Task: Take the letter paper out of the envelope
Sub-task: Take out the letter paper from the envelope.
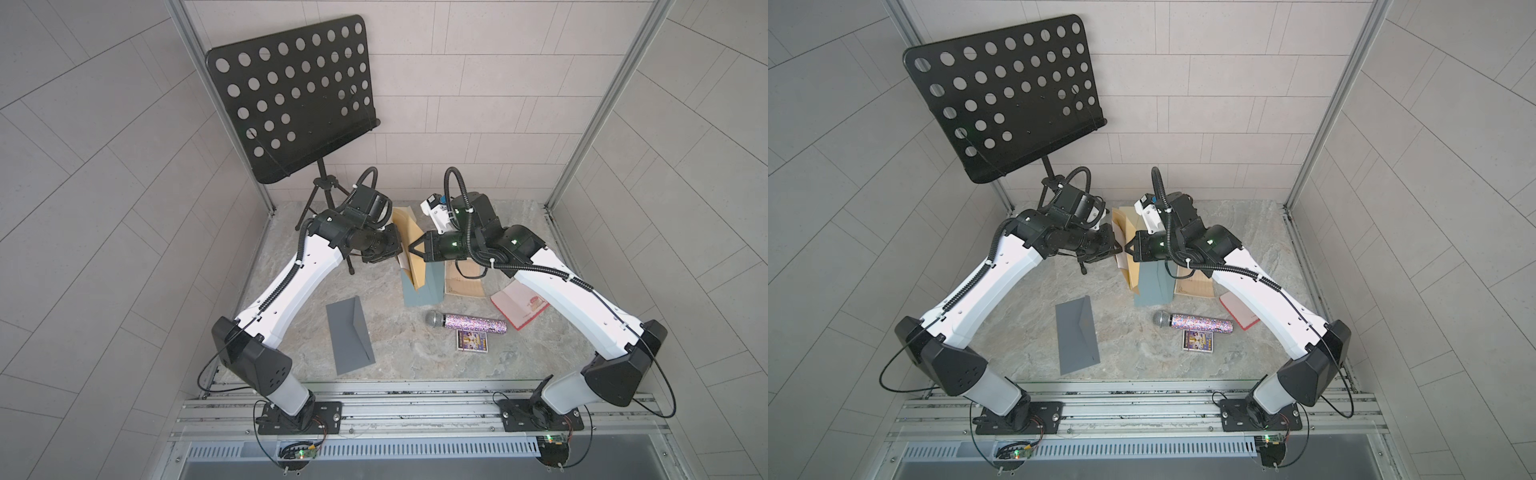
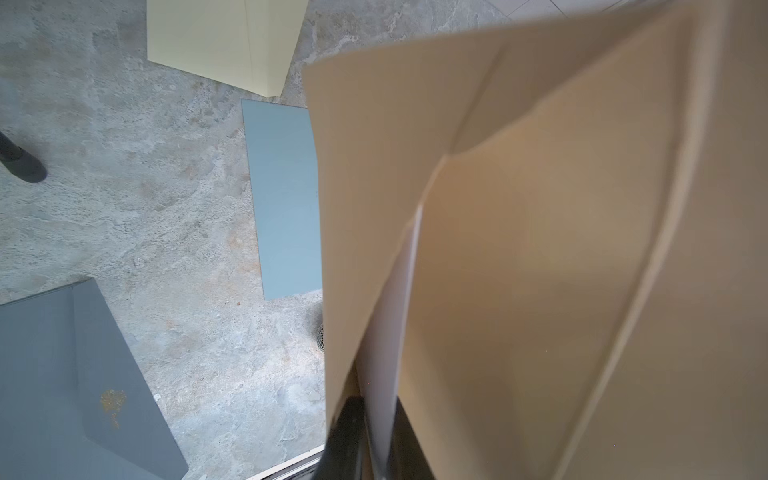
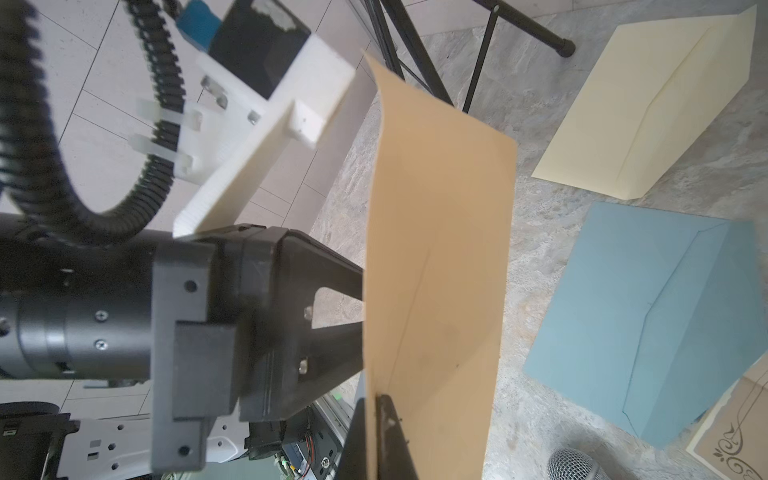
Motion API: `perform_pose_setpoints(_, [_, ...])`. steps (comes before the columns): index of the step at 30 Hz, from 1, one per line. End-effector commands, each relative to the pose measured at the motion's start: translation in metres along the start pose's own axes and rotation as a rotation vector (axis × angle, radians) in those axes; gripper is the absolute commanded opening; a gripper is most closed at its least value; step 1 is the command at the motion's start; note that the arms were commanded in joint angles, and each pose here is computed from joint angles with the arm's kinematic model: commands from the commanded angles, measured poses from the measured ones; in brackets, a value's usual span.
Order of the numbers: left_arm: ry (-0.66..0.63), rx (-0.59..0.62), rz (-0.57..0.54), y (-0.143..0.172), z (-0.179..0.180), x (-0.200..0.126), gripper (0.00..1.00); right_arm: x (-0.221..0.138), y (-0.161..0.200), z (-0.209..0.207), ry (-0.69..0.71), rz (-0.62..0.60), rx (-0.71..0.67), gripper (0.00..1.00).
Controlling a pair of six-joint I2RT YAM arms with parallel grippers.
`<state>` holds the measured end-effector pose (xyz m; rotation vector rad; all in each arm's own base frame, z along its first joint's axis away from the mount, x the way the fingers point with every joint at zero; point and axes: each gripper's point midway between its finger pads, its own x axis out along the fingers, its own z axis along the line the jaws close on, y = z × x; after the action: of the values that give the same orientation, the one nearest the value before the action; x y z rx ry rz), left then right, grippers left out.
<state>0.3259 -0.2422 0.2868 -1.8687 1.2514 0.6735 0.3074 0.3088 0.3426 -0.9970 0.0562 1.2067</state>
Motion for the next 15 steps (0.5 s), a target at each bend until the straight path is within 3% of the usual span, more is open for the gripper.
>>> perform_pose_setpoints(1, [-0.084,0.001,-0.003,0.0,0.016,-0.001,0.07,-0.016,-0.011,0.017,-0.03,-0.049,-0.048,0.0])
perform_pose_setpoints(3, [-0.079,0.003,-0.011,-0.001,0.015,-0.003,0.0,-0.016,-0.011,0.016,-0.024,-0.048,-0.052,0.0])
perform_pose_setpoints(15, [0.159,-0.041,-0.078,-0.011,-0.034,-0.035,0.0,-0.002,0.006,-0.025,0.142,-0.018,-0.041,0.0])
